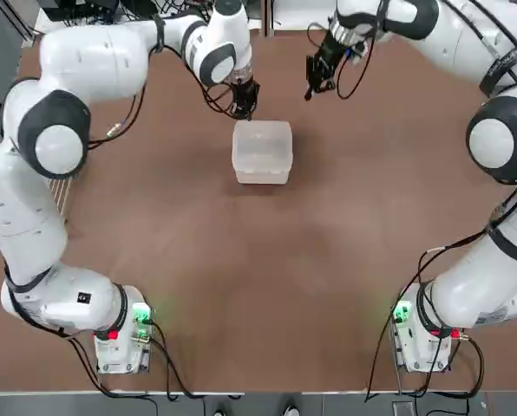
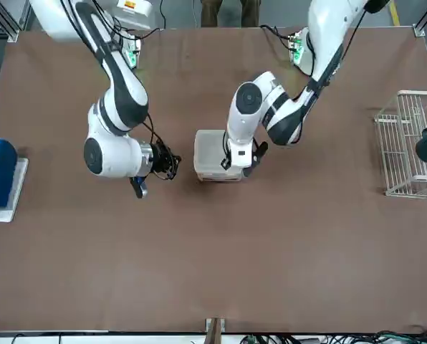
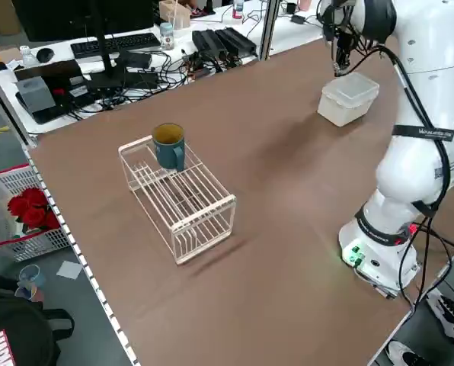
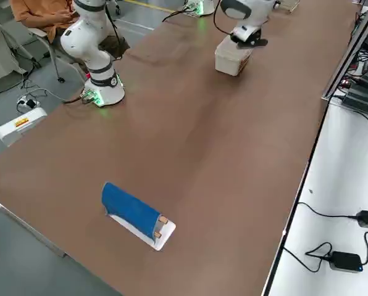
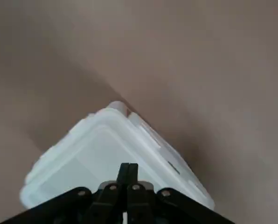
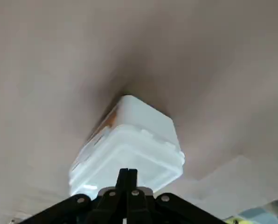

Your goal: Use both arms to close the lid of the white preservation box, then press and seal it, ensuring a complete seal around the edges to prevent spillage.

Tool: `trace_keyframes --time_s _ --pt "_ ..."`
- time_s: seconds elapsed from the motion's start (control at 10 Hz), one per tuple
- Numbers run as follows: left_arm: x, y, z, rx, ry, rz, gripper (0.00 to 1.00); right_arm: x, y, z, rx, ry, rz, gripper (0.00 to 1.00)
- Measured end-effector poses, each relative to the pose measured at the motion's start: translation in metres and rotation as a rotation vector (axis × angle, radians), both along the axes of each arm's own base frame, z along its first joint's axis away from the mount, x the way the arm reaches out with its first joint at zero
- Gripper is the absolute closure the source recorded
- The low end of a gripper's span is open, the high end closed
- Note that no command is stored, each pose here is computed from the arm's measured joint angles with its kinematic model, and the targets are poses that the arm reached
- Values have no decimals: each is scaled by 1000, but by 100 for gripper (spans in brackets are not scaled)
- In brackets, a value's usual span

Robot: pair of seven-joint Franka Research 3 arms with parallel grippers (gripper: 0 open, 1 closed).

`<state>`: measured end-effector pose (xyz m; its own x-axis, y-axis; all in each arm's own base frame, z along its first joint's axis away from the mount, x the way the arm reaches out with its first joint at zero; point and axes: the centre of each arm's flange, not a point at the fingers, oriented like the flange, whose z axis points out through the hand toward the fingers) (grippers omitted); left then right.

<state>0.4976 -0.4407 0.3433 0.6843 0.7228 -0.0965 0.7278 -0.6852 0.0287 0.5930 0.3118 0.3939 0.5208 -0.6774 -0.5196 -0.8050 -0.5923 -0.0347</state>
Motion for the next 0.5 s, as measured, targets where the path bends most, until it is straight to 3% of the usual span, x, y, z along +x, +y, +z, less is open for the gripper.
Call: trace_keyframes --time_s 0.2,0.5 --pt "-20 2 -11 27 42 -29 99 23 13 8 34 -64 65 99" --pt "-42 1 -28 55 72 -55 99 45 41 -14 69 -235 344 99"
